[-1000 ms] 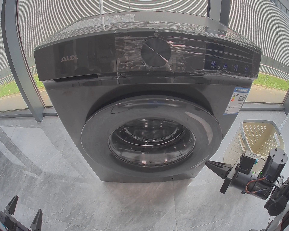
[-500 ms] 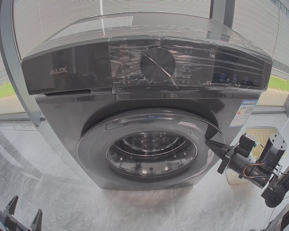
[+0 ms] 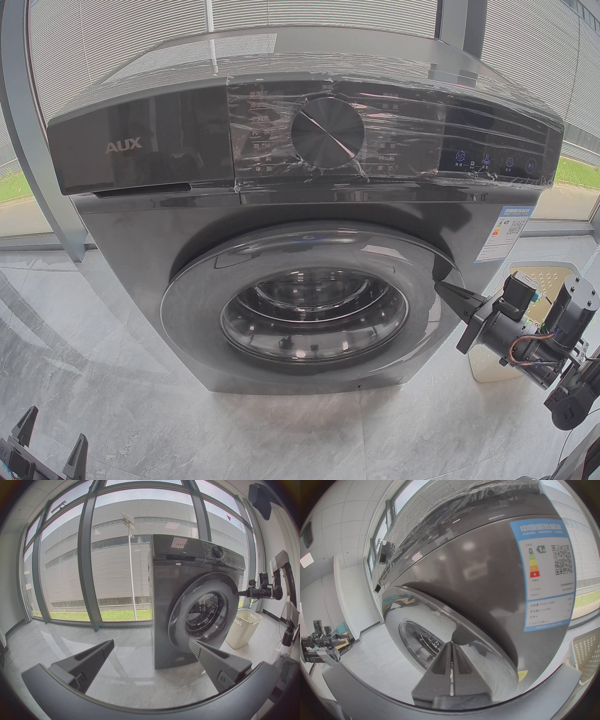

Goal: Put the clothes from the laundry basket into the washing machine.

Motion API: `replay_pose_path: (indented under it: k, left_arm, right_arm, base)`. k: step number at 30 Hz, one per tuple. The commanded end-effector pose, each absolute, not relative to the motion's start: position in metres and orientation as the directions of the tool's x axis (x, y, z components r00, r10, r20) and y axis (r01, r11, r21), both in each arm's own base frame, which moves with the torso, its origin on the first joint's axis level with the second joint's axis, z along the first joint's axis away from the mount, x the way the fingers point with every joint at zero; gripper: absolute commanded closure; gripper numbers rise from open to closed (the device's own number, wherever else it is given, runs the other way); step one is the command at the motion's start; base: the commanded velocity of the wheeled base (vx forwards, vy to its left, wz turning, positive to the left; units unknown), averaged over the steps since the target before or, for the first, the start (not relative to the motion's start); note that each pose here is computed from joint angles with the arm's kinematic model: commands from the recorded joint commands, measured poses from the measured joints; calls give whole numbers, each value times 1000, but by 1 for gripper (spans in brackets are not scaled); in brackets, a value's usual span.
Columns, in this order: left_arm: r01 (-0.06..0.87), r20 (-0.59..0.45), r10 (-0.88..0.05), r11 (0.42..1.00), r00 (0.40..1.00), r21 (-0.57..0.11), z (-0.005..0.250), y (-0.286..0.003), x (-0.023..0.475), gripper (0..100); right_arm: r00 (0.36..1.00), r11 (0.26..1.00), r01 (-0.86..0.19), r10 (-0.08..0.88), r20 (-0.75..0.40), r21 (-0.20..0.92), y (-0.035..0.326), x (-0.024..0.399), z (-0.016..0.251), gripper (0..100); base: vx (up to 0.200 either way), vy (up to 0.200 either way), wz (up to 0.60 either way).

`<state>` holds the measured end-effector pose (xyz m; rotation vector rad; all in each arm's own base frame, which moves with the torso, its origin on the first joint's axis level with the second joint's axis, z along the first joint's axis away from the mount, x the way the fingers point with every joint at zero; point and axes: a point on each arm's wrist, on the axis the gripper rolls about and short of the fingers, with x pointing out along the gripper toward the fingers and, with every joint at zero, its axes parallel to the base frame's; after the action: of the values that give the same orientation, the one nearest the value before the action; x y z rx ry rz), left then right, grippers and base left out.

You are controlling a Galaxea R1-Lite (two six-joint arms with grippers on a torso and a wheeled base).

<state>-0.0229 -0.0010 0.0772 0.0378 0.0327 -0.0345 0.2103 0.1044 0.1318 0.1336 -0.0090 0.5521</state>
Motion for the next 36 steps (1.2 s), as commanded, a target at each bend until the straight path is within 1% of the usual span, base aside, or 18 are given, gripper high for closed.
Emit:
replay_pose_path:
  k: [1, 3, 5, 9, 11, 12, 14, 18, 19, 22, 27, 30, 31, 33, 36]
  left_arm:
    - [35, -35, -34, 999, 999, 37, 72, -1, -23, 0]
    - [35, -35, -34, 999, 999, 37, 72, -1, -23, 0]
    - [35, -35, -34, 999, 999, 37, 72, -1, -23, 0]
    - [37, -35, -35, 998, 999, 43, 72, -1, -23, 0]
    - [35, -35, -34, 998, 999, 43, 72, -1, -23, 0]
    - [35, -34, -34, 998, 999, 43, 72, -1, -23, 0]
    - [37, -34, -35, 998, 999, 49, 72, -1, -23, 0]
    - [37, -34, -35, 998, 999, 49, 72, -1, -23, 0]
    - [37, -35, -35, 998, 999, 49, 72, -1, -23, 0]
    - [37, -34, -35, 998, 999, 51, 72, -1, -23, 0]
    - [37, -34, -35, 998, 999, 51, 72, -1, -23, 0]
    - [37, -35, -35, 998, 999, 52, 72, -1, -23, 0]
    - [37, -35, -35, 998, 999, 52, 72, -1, -23, 0]
    - [37, -34, -35, 998, 999, 51, 72, -1, -23, 0]
    - [37, -34, -35, 998, 999, 51, 72, -1, -23, 0]
  right_arm:
    - [797, 791, -600, 604, 2, 116, 102, 187, 126, 100]
    - [760, 756, -645, 650, -8, 113, 99, 171, 126, 100]
    - [748, 744, -659, 664, -6, 113, 95, 158, 128, 100]
    - [753, 748, -657, 658, 30, 98, 86, 146, 134, 100]
    - [755, 752, -656, 655, 37, 67, 83, 140, 137, 100]
    - [757, 755, -654, 653, 31, 48, 80, 136, 138, 0]
    - [762, 762, -647, 646, 41, 24, 74, 126, 144, 0]
    - [772, 772, -635, 634, 45, 19, 65, 111, 149, 0]
    - [784, 785, -620, 618, 51, 18, 59, 102, 151, 0]
    - [837, 838, -545, 543, 65, 18, 46, 92, 153, 0]
    - [894, 901, -434, 432, 117, -13, 28, 76, 157, 0]
    - [916, 927, -373, 374, 147, -36, 20, 65, 158, 0]
    - [916, 927, -373, 374, 147, -36, 20, 65, 158, 0]
    - [930, 948, -315, 318, 186, -45, 13, 53, 158, 0]
    - [932, 957, -286, 291, 218, -56, 10, 44, 158, 0]
  base:
    - [0, 0, 0]
    - [0, 0, 0]
    - [0, 0, 0]
    - [0, 0, 0]
    - [0, 0, 0]
    - [0, 0, 0]
    - [0, 0, 0]
    - [0, 0, 0]
    - [0, 0, 0]
    - [0, 0, 0]
    - [0, 0, 0]
    - [0, 0, 0]
    - [0, 0, 0]
    - [0, 0, 0]
    - [0, 0, 0]
